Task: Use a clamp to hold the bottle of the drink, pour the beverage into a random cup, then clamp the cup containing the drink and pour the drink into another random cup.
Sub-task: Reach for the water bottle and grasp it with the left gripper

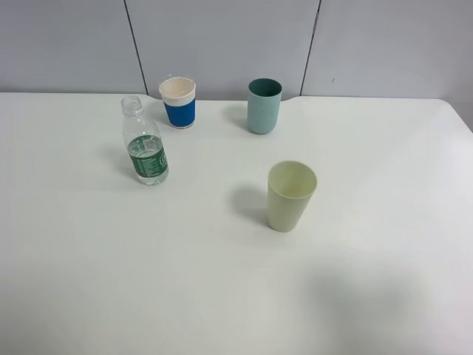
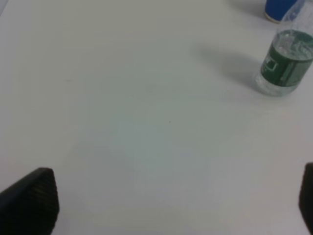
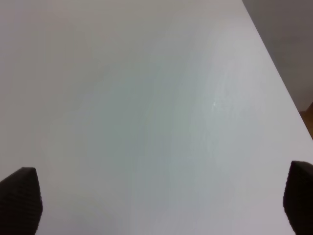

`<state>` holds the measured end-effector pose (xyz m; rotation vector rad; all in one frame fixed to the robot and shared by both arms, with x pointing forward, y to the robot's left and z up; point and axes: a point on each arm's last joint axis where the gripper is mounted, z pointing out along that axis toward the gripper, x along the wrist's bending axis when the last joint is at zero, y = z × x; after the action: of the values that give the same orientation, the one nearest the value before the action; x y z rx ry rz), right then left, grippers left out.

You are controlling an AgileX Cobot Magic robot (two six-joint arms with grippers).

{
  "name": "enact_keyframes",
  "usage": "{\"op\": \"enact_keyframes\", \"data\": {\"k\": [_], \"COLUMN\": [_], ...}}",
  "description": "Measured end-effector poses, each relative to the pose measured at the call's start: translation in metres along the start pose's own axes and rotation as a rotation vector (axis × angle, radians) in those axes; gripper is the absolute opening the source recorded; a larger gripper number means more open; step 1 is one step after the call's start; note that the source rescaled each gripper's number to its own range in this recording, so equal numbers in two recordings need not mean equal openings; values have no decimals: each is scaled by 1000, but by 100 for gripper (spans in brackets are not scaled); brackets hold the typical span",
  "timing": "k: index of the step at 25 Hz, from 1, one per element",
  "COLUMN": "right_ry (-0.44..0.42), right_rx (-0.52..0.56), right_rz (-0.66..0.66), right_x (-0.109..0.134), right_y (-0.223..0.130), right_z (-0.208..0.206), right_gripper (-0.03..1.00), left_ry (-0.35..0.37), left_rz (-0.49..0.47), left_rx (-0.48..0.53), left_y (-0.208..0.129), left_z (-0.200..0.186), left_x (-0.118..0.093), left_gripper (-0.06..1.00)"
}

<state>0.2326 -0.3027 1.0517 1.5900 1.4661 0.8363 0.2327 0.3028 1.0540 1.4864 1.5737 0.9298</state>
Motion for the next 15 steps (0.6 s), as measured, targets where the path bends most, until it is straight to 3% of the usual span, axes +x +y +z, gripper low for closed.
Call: {"op": "enact_keyframes", "data": {"k": [15], "right_ry": [0], "right_rx": [0], "right_rz": [0], "right_x": [0], "right_y": [0], "right_z": [0], "right_gripper": [100], "left_ry": [0], "left_rz": [0], "left_rx": [0], "left_y": [0], "left_z": [0], "left_x": [0], "left_gripper": [100]}}
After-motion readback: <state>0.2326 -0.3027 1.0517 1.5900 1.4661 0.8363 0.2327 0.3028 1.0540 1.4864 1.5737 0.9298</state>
